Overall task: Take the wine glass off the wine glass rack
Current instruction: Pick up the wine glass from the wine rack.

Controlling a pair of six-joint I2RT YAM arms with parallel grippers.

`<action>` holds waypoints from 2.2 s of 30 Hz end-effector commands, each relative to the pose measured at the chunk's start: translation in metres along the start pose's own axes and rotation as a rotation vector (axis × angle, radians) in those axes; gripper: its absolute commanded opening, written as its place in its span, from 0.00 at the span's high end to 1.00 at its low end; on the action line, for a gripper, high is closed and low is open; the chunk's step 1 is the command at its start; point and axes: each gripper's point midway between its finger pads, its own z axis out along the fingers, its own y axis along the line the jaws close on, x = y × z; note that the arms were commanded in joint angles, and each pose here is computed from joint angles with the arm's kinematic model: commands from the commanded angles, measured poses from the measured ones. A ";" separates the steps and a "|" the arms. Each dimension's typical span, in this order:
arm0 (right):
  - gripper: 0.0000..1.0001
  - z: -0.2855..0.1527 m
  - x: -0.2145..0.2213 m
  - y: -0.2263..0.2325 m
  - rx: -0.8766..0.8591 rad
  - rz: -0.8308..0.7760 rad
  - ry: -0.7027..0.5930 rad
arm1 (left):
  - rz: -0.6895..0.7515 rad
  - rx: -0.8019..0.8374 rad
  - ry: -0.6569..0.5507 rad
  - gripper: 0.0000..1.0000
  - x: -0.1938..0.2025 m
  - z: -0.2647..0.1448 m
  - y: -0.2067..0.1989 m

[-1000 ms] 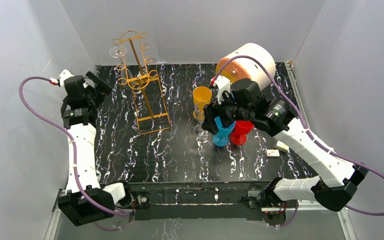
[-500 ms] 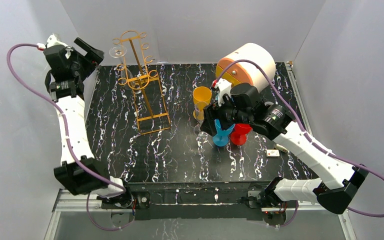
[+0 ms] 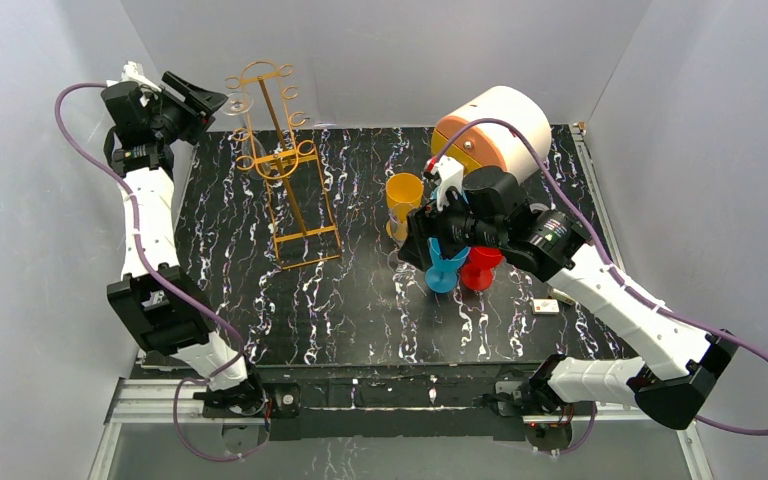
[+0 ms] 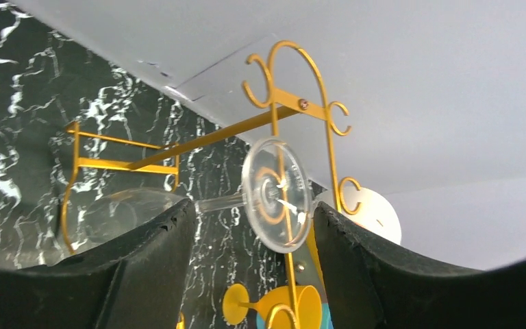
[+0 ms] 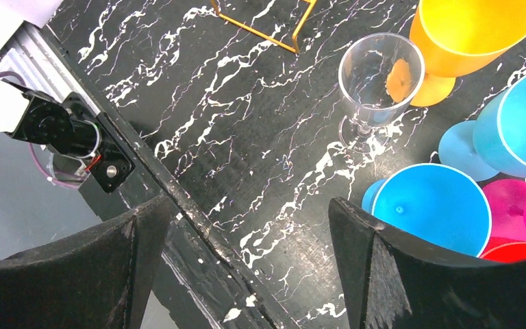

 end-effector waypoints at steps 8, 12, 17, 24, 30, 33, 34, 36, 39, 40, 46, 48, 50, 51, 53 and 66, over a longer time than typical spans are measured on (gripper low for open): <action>0.07 -0.006 -0.011 0.007 -0.031 -0.012 -0.047 | -0.034 0.218 0.072 0.51 -0.003 0.012 -0.034; 0.07 -0.006 -0.014 0.006 -0.024 -0.025 -0.048 | -0.038 0.216 0.082 0.61 -0.001 0.019 -0.029; 0.07 -0.005 -0.014 0.007 -0.029 -0.023 -0.038 | -0.038 0.219 0.094 0.72 0.001 0.023 -0.026; 0.07 -0.001 -0.009 0.007 -0.037 -0.012 -0.021 | -0.034 0.249 0.110 0.78 0.001 0.023 -0.031; 0.06 -0.004 -0.011 0.007 -0.032 -0.013 -0.025 | -0.042 0.260 0.137 0.94 0.006 0.020 -0.033; 0.06 -0.006 -0.012 0.007 -0.031 -0.013 -0.032 | -0.049 0.261 0.137 1.00 0.007 0.019 -0.034; 0.06 -0.006 -0.012 0.007 -0.030 -0.013 -0.032 | -0.048 0.269 0.138 1.00 0.007 0.018 -0.036; 0.06 -0.006 -0.012 0.007 -0.030 -0.013 -0.031 | -0.053 0.279 0.136 1.00 0.006 0.015 -0.039; 0.06 -0.006 -0.012 0.008 -0.032 -0.008 -0.032 | -0.069 0.289 0.126 1.00 0.004 0.012 -0.044; 0.06 -0.006 -0.011 0.008 -0.032 -0.005 -0.031 | -0.071 0.304 0.114 1.00 0.001 0.012 -0.048; 0.06 -0.007 -0.010 0.007 -0.025 0.004 -0.029 | -0.131 0.394 0.087 1.00 -0.014 0.008 -0.071; 0.05 -0.007 -0.009 0.007 -0.024 0.005 -0.030 | -0.132 0.386 0.081 1.00 -0.016 0.008 -0.070; 0.05 -0.007 -0.010 0.006 -0.021 0.007 -0.032 | -0.134 0.363 0.077 1.00 -0.017 0.008 -0.066; 0.05 -0.007 -0.010 0.006 -0.021 0.007 -0.033 | -0.135 0.351 0.073 1.00 -0.017 0.008 -0.064; 0.05 -0.007 -0.010 0.006 -0.021 0.008 -0.033 | -0.135 0.329 0.065 1.00 -0.018 0.008 -0.059; 0.05 -0.007 -0.011 0.005 -0.015 0.007 -0.036 | -0.096 0.194 0.134 1.00 0.006 0.016 -0.020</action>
